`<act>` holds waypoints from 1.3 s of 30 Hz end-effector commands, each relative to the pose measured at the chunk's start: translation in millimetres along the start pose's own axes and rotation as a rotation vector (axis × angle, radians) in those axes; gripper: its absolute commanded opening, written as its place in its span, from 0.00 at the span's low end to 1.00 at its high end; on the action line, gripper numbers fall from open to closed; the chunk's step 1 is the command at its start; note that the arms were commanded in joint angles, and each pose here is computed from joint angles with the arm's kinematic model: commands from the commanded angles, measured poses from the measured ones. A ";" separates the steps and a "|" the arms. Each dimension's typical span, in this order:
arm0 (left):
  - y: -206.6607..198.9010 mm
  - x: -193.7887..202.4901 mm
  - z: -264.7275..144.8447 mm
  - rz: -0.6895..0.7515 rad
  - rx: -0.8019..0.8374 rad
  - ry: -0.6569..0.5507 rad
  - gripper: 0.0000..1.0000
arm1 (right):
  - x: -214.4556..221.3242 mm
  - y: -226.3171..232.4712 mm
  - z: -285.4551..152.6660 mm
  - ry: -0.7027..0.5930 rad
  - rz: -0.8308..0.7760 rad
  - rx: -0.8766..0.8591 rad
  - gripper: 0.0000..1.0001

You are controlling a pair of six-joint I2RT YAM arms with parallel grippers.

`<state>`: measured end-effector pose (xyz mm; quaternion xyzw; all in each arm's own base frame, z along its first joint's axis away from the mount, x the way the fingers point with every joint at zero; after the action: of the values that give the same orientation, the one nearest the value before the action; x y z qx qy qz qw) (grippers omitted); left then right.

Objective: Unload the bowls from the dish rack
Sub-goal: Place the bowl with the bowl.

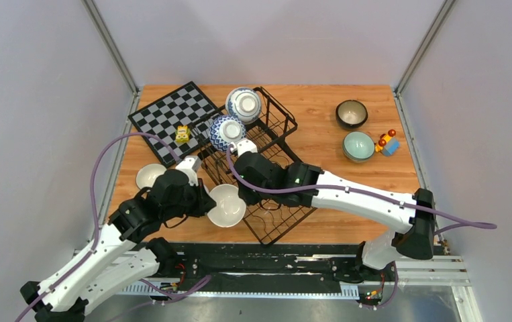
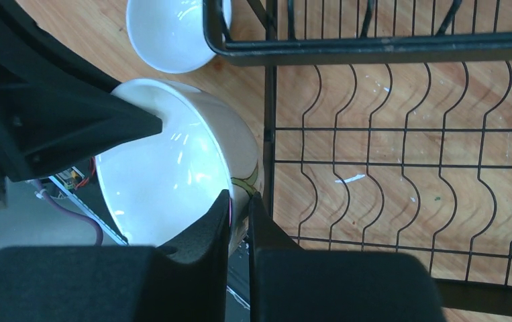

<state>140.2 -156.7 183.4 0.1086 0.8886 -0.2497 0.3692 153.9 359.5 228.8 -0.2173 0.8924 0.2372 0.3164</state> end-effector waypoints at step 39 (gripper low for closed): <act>142.7 2.9 -16.2 -0.399 -0.784 -0.361 0.00 | 91.5 -137.4 -69.0 -0.260 0.112 0.124 0.69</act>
<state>155.3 -25.8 121.1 -0.1836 0.8882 0.0478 0.4186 138.1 190.9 194.1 -0.1271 0.8565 0.2210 0.4489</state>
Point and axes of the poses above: each gripper's point midway between its finger pads, its own z axis out along the fingers, its own y axis along the line the jaws close on, x = y × z, the point moved 1 cm from there along -z, back along the fingers, and after that the axes turned 7 degrees about z, right-handed, at the moved point
